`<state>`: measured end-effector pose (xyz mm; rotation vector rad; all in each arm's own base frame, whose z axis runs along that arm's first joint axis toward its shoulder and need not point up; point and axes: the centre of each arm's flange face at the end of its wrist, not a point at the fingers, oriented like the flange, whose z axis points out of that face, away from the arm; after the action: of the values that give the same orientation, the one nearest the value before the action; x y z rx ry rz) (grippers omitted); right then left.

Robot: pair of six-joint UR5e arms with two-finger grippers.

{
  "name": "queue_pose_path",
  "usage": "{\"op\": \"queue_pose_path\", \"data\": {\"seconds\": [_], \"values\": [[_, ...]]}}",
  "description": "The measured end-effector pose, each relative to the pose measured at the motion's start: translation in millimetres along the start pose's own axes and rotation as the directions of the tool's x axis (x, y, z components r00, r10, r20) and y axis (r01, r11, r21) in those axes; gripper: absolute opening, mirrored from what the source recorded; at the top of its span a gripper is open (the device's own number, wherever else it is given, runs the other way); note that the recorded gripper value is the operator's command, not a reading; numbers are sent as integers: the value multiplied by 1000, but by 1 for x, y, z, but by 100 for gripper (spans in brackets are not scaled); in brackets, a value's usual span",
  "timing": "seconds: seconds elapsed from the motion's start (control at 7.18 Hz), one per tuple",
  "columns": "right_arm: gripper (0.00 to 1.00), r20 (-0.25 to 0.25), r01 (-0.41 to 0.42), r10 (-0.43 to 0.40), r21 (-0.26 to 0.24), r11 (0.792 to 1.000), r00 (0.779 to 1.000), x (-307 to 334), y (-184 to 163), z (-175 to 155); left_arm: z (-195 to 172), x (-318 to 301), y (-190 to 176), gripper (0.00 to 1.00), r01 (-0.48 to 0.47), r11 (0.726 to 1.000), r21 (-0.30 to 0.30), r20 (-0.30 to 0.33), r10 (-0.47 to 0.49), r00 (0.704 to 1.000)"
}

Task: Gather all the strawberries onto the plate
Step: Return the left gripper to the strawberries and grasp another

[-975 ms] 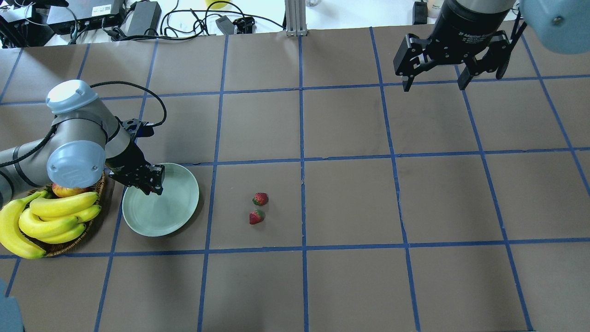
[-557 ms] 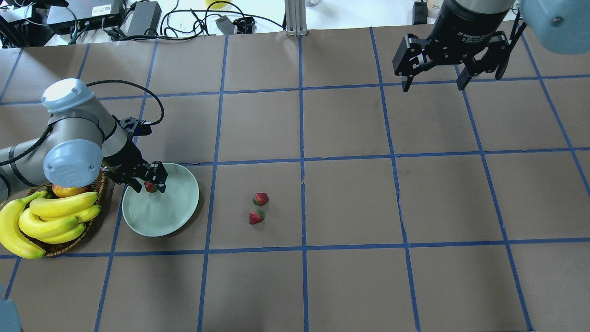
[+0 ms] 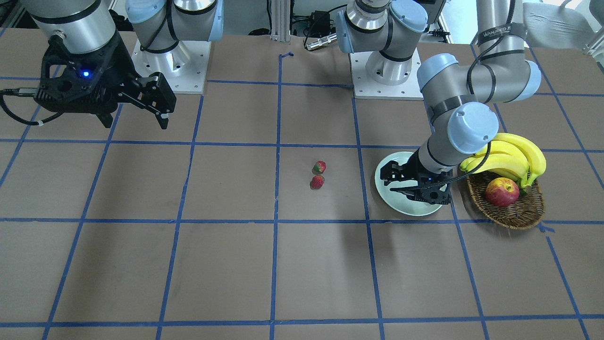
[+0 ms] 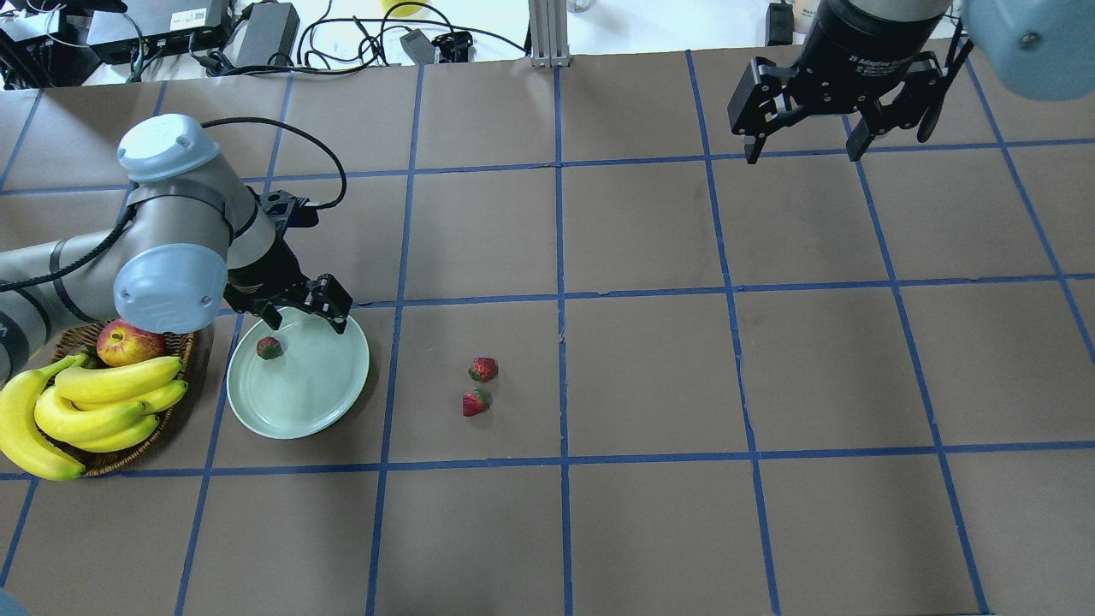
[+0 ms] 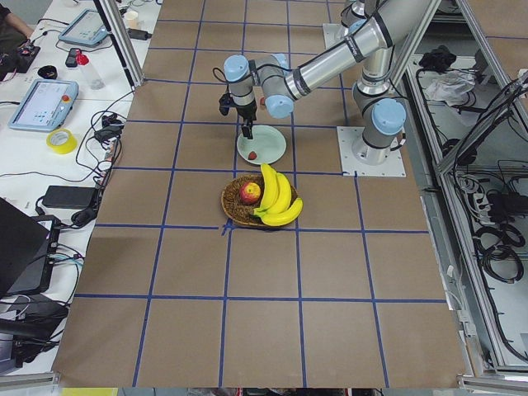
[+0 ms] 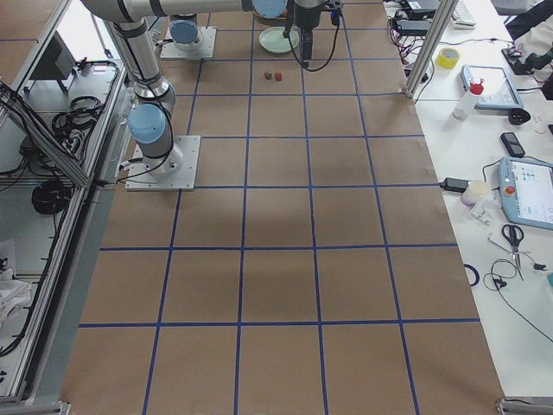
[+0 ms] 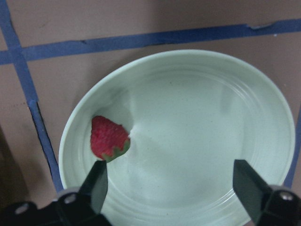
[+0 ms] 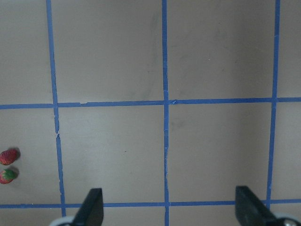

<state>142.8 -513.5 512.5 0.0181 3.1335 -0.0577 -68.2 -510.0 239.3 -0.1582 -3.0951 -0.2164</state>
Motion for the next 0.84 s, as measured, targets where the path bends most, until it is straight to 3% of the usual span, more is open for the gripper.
{"op": "queue_pose_path", "data": {"seconds": [0.28,0.84], "values": [[100,1,1,-1,17,1000,1000,0,-4,1,3,73,4,100,18,1000,10,15,-18,1000],[100,1,-1,1,21,1000,1000,0,-4,0,24,144,7,99,28,999,15,-124,-26,992]]}}
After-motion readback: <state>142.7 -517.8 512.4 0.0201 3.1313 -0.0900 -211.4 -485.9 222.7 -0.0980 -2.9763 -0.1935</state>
